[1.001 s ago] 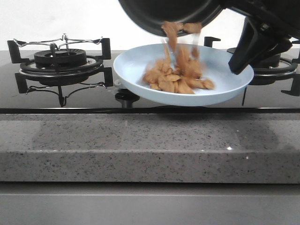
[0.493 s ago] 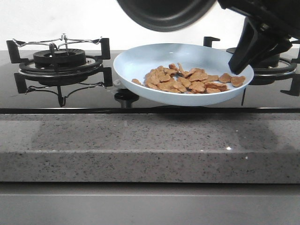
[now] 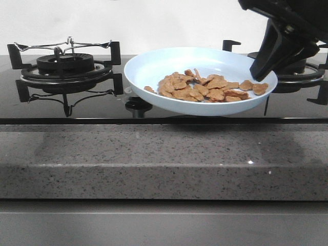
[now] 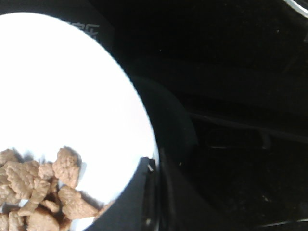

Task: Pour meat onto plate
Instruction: 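Carry the emptied pan with the left gripper back over its burner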

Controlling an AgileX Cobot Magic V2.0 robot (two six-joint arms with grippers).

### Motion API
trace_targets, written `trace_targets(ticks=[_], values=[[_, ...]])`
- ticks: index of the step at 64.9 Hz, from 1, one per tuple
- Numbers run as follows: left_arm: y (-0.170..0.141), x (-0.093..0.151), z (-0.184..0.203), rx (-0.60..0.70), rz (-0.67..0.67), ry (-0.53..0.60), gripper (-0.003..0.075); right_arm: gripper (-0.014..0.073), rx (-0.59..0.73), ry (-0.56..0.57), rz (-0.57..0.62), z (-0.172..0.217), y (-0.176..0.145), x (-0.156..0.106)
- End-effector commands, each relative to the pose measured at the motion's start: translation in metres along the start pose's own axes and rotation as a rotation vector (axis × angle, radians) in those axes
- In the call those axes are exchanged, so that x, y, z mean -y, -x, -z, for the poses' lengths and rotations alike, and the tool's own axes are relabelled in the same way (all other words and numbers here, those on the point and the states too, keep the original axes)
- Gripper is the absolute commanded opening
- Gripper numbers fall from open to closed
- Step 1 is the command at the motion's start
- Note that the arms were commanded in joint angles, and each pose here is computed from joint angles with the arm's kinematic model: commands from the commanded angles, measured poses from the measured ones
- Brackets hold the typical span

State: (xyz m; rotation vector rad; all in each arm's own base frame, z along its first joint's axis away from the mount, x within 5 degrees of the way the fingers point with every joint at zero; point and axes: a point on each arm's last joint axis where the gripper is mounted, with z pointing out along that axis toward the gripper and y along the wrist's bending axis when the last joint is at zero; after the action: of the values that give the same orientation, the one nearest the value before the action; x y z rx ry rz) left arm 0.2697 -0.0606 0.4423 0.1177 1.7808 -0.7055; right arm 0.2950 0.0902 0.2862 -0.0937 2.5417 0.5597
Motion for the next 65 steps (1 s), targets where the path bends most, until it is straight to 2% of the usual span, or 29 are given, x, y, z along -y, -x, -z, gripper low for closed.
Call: trace_targets(ticks=[1,13,20,29,44,65], values=[[0.02,-0.018,0.01,0.072,0.187,-0.046,-0.002,-0.006,0.085,0.024,0.01,0.016,0.009,-0.008],[0.018,-0.086,0.001,0.053,0.502,-0.134,-0.002,-0.006,0.085,0.024,0.01,0.016,0.009,-0.008],[0.012,-0.127,-0.008,0.066,0.648,-0.157,-0.002,-0.006,0.085,0.024,0.01,0.016,0.009,-0.008],[-0.006,-0.168,-0.025,0.06,0.806,-0.198,-0.002,-0.006,0.085,0.024,0.01,0.016,0.009,-0.008],[-0.032,-0.202,-0.047,0.019,0.921,-0.196,-0.002,-0.006,0.085,0.024,0.01,0.016,0.009,-0.008],[-0.042,-0.211,-0.053,-0.01,0.934,-0.167,-0.002,-0.006,0.081,0.025,0.01,0.016,0.009,-0.008]])
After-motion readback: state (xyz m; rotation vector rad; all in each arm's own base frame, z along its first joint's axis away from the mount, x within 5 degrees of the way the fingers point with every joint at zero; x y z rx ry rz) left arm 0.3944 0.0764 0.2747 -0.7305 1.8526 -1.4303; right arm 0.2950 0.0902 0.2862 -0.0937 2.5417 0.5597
